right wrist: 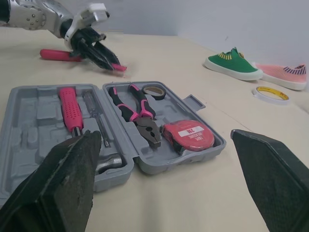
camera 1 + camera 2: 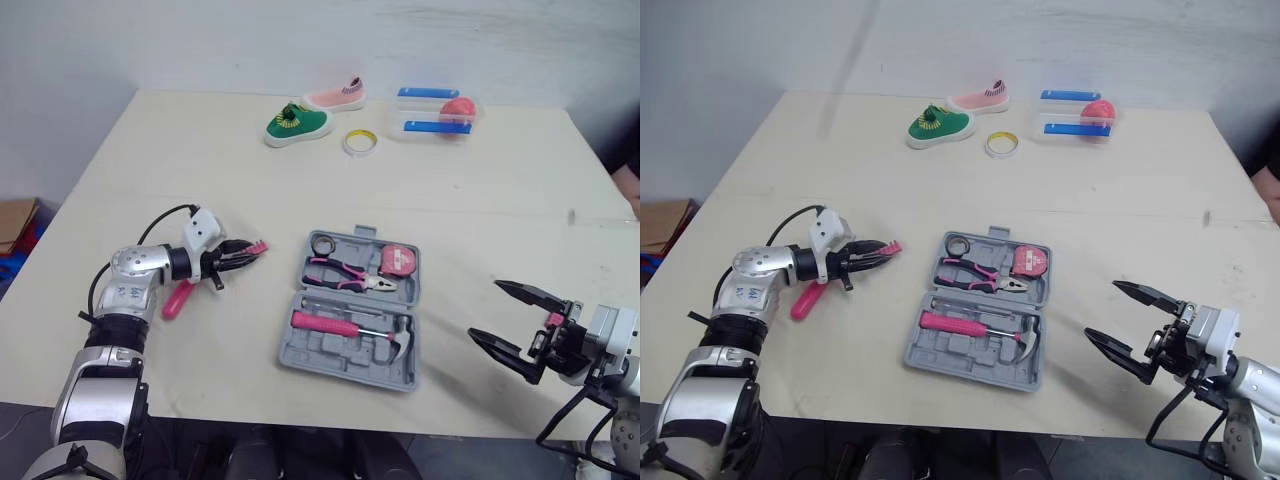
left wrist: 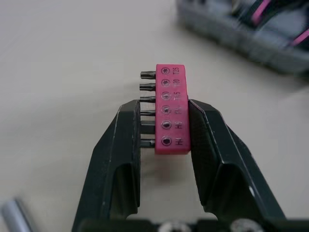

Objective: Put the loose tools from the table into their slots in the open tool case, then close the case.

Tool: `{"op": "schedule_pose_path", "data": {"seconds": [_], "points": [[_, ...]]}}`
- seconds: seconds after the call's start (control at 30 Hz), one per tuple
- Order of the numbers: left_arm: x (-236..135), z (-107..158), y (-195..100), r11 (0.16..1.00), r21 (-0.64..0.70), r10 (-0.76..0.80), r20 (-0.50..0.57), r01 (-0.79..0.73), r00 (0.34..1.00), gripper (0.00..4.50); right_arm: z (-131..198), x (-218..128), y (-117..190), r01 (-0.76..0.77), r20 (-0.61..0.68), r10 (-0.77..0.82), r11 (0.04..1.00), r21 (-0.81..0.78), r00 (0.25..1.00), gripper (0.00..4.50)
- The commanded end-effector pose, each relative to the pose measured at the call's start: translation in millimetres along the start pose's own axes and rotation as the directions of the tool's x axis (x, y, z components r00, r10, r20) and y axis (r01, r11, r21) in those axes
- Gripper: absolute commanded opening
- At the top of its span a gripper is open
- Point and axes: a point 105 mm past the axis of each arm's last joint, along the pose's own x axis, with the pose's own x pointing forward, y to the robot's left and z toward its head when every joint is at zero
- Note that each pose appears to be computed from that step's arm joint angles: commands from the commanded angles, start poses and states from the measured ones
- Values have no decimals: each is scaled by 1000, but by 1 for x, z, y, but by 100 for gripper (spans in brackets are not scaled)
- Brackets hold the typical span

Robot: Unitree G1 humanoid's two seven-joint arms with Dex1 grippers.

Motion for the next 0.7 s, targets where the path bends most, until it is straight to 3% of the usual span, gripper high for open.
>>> {"op": "schedule_pose_path", "data": {"seconds": [0.03,0.2,0.33,0.43,0.5,0.7], "points": [[-9,57,-23,969,204,-163,100,140,982,74,8,3,6,-83,-10,83,995,-52,997,450],[-6,66,-73,874,296,-399,-15,385,917,74,15,16,21,-203,9,204,978,-47,979,450],[4,74,-103,838,241,-498,-31,489,867,74,18,19,32,-266,17,267,964,-25,964,450],[5,60,-128,768,199,-576,-201,609,792,74,19,24,40,-289,33,290,957,-8,957,450],[6,52,-131,759,184,-557,-312,624,770,74,20,27,39,-276,53,276,961,-2,960,450],[17,37,-137,760,207,-501,-418,616,758,74,18,31,41,-265,57,264,964,13,963,450]]}}
